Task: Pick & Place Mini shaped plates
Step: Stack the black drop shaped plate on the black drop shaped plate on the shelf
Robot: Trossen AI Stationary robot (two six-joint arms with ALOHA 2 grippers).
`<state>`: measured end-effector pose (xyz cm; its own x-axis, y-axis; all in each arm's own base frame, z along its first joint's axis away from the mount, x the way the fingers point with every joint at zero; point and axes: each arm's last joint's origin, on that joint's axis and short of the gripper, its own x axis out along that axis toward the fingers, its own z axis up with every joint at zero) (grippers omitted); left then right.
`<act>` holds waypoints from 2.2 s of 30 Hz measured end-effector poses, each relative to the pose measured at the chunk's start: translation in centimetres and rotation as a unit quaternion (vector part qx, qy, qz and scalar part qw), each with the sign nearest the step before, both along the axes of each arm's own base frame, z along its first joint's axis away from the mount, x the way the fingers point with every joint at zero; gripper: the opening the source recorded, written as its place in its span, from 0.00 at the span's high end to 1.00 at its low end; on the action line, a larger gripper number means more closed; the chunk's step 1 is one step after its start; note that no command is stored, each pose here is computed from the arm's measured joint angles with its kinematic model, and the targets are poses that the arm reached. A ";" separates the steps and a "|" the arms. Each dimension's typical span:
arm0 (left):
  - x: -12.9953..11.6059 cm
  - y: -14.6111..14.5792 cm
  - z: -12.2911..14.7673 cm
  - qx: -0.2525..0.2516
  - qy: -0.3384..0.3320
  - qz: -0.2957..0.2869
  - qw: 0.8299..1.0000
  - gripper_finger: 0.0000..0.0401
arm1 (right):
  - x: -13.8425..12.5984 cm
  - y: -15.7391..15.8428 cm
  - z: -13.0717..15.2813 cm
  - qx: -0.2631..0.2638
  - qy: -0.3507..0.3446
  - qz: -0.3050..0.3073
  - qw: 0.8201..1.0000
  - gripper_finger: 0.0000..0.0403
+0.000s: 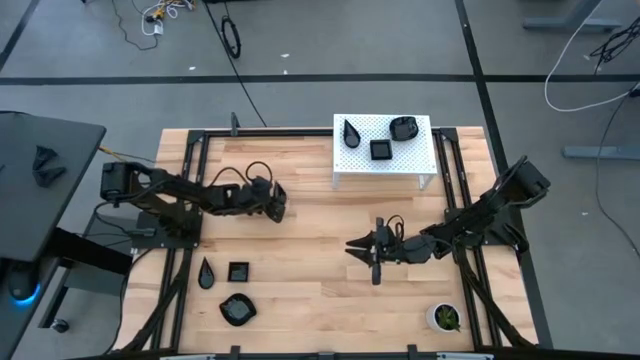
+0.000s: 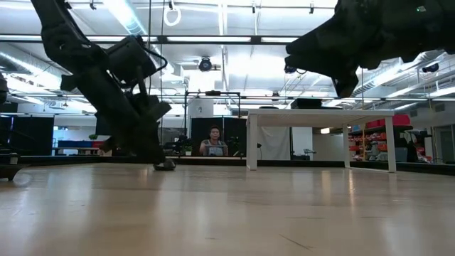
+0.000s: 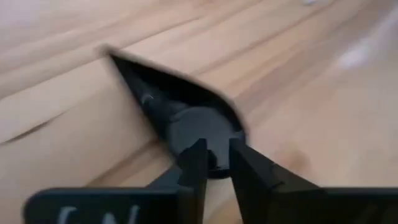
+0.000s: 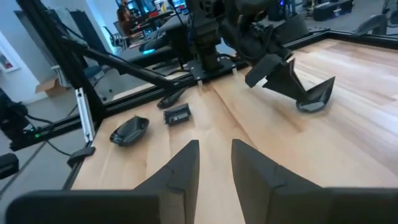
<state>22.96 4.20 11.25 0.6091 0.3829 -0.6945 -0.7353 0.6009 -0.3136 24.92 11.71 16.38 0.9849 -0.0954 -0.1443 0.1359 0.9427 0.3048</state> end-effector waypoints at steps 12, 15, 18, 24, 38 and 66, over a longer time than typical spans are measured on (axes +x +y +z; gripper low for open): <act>0.9 -2.7 1.2 0.019 -0.053 -0.064 0.996 0.99 | 0.0 0.0 0.0 0.010 -0.001 -0.001 1.000 0.76; 0.3 -1.9 1.4 0.041 -0.032 -0.026 0.998 0.99 | 0.0 0.0 0.0 0.013 -0.001 -0.002 1.000 0.76; -0.1 -1.1 1.3 0.056 -0.012 -0.006 0.998 0.94 | 0.0 0.0 0.0 0.013 -0.001 -0.002 1.000 0.76; -0.8 0.9 1.0 0.051 0.020 0.037 0.998 0.73 | 0.0 0.0 0.0 0.013 -0.001 -0.002 1.000 0.76; 0.1 2.2 -1.0 0.017 -0.002 0.054 0.998 0.50 | 0.0 0.0 0.0 0.010 0.000 -0.002 1.000 0.76; 8.7 -6.7 1.2 0.029 -0.165 -0.218 0.961 0.77 | 0.2 -0.7 -0.8 0.083 0.026 -0.031 0.996 0.75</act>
<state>31.67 -2.52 12.49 0.9042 0.0734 -0.4208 -0.2756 0.8529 -0.4435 25.10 11.02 15.60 0.9685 -0.1261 -0.2146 0.2122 0.8688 0.4473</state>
